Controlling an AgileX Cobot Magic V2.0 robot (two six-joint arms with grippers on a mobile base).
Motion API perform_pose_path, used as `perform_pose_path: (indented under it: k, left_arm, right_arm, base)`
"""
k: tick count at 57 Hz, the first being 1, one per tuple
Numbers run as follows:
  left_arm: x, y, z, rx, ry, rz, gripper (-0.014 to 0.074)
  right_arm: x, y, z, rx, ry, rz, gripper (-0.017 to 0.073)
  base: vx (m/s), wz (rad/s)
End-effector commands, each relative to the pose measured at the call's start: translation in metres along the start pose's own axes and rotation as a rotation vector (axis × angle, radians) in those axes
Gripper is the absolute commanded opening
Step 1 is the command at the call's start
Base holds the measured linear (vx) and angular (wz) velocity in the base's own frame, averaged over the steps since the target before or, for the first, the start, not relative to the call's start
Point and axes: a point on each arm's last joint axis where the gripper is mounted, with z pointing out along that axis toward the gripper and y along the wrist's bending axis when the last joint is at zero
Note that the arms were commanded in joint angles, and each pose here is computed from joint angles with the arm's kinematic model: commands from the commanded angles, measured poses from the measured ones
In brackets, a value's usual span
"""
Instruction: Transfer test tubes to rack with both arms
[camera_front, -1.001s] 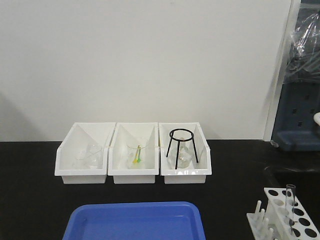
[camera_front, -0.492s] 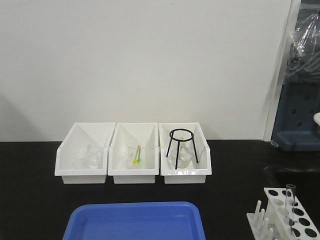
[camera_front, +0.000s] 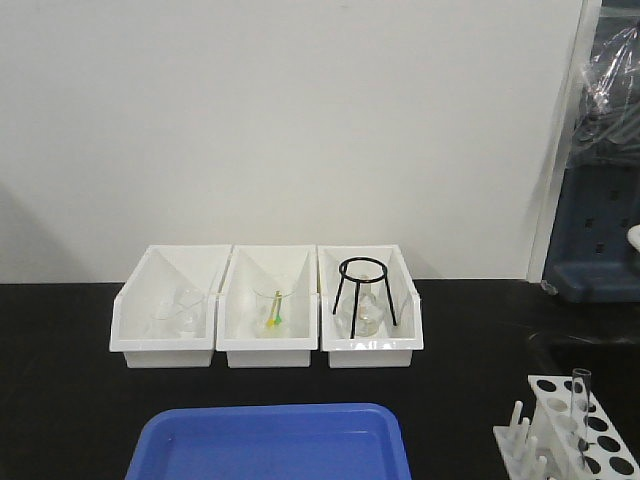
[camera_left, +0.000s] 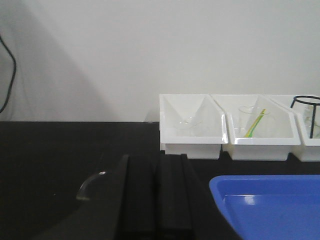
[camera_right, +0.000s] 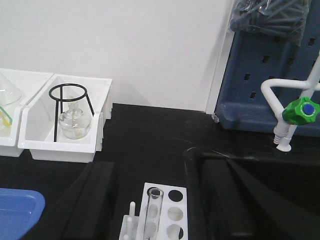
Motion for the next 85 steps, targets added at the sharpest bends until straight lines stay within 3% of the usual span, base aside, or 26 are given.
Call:
perform_pose_path:
  k: [1,12,21,85]
  left_arm:
    - [0.004,0.003,-0.007,-0.034,-0.112,-0.021,-0.0004]
    - [0.013,0.002,-0.011,-0.032,0.021,-0.025,-0.0004]
    - [0.017,0.002,-0.01,-0.031,0.06,-0.026,-0.0004]
    - [0.017,0.002,-0.01,-0.031,0.066,-0.026,-0.0004]
  right_arm:
    - [-0.02,-0.003,-0.006,0.017,-0.125,-0.011,0.0448]
    - [-0.02,-0.003,-0.006,0.017,-0.124,-0.011,0.0448]
    - [-0.02,-0.003,-0.006,0.017,-0.125,-0.011,0.0448]
    - [-0.02,-0.003,-0.006,0.017,-0.125,-0.011,0.0448]
  base:
    - [0.0,0.0]
    - [0.0,0.0]
    - [0.0,0.0]
    - [0.0,0.0]
